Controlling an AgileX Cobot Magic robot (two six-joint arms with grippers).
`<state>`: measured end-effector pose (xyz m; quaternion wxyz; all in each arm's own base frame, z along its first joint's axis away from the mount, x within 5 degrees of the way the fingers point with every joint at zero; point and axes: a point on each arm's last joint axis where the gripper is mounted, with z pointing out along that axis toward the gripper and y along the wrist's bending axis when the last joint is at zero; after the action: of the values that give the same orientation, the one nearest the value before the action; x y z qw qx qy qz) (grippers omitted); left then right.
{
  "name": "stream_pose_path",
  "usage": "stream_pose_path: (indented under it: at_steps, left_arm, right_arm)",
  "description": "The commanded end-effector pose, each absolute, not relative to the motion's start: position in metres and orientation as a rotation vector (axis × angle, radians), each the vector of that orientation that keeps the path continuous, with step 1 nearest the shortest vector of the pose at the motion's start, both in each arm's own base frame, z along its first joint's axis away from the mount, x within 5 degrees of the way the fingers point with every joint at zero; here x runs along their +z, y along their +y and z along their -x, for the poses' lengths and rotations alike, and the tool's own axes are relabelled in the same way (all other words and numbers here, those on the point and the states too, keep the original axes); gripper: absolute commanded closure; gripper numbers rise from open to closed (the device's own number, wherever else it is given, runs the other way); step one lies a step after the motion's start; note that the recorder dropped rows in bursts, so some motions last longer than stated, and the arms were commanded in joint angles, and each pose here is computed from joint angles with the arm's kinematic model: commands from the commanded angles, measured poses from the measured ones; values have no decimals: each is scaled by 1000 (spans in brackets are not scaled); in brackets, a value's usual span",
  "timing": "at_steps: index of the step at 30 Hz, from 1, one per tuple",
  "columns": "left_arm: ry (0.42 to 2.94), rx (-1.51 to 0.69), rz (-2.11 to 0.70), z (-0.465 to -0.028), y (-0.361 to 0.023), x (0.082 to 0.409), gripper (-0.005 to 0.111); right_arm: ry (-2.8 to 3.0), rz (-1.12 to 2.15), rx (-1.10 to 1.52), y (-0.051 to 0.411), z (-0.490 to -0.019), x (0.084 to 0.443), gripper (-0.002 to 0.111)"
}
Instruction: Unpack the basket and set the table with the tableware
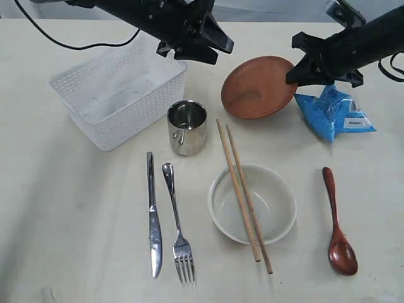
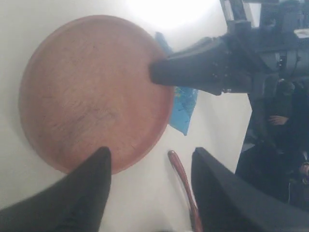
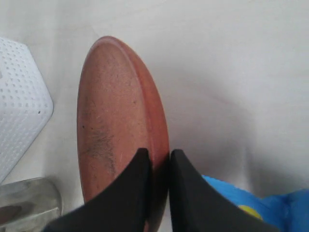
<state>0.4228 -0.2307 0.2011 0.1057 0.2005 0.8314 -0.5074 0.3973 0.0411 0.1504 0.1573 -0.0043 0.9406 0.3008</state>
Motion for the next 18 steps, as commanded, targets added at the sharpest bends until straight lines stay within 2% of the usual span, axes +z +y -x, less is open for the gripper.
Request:
stream_pose_path:
  at_steps: [1,3,5,6,7,13,18]
  left_arm:
    - [2407,-1611,-557,-427,-213,213,58]
    - [2389,-1610,-505,-434,-198,216,62]
    - [2368,-1590,-479,-438,-185,224,85]
    - [2344,-1578,-472,-440,-177,230,102]
    - [2322,-1570,-474,-441,-172,235,106]
    - [2268,-1529,-423,-446,-143,256,107]
    - [2256,-1511,-395,-449,-130,260,107]
  right_arm:
    - [2729,13,896,49,-397,137,109]
    - [2754,35,905,55,-396,130,109]
    - [2769,54,906,60,-395,125,109]
    - [2773,61,905,62,-394,124,109]
    - [2774,68,904,63,-394,124,109]
    - [2784,80,885,62,-394,124,109]
    - [2823,56,852,59,-392,121,109]
